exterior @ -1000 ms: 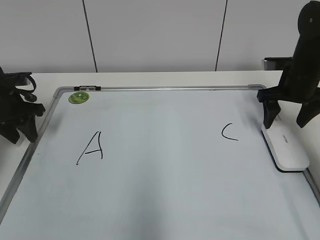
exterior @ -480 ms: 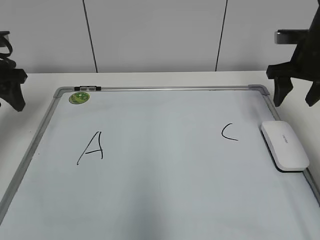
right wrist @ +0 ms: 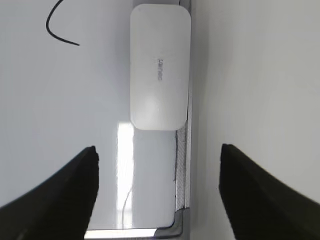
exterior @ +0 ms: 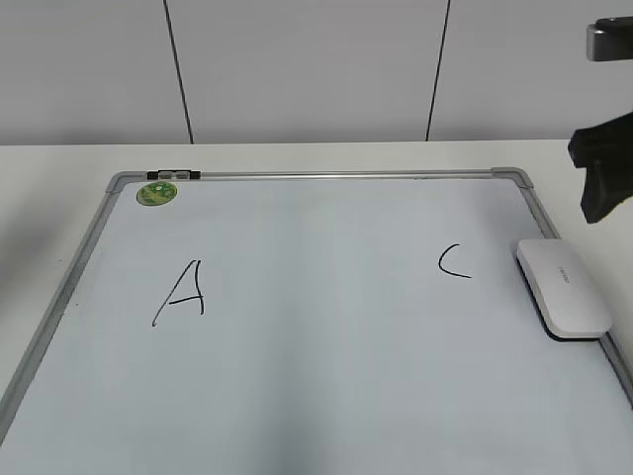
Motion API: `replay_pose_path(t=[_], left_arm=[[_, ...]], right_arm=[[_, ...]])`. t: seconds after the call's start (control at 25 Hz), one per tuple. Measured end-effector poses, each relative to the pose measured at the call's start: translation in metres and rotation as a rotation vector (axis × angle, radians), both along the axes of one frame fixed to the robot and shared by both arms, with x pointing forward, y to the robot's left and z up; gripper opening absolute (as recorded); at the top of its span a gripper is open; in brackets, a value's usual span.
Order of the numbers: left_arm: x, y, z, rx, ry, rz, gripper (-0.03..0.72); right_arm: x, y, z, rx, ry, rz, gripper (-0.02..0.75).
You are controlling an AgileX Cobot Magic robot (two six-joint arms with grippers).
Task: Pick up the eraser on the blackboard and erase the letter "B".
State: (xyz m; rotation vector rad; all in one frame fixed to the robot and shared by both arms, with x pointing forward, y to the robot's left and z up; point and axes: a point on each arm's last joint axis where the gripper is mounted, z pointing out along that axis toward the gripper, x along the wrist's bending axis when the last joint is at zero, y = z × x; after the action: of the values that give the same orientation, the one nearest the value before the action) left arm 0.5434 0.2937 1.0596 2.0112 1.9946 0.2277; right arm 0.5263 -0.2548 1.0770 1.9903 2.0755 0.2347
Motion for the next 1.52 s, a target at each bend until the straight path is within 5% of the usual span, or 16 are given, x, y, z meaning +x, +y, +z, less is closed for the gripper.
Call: replay_pose_path(t=[0.84, 1.12, 1.52], left_arm=[[-0.195, 0.002, -0.006, 0.017, -0.226, 0.035, 0.366], [-0.227, 0.005, 0.001, 0.056, -0.327, 0.052, 0.351], [-0.245, 0.012, 0.003, 0.151, -0.394, 0.043, 0.328]], right_arm=[[-0.185, -0.028, -0.020, 0.097, -0.226, -0.005, 0.556], [-0.228, -0.045, -0.027, 0.046, -0.333, -0.011, 0.555], [-0.235, -0.049, -0.038, 0.005, -0.334, -0.013, 0.555]])
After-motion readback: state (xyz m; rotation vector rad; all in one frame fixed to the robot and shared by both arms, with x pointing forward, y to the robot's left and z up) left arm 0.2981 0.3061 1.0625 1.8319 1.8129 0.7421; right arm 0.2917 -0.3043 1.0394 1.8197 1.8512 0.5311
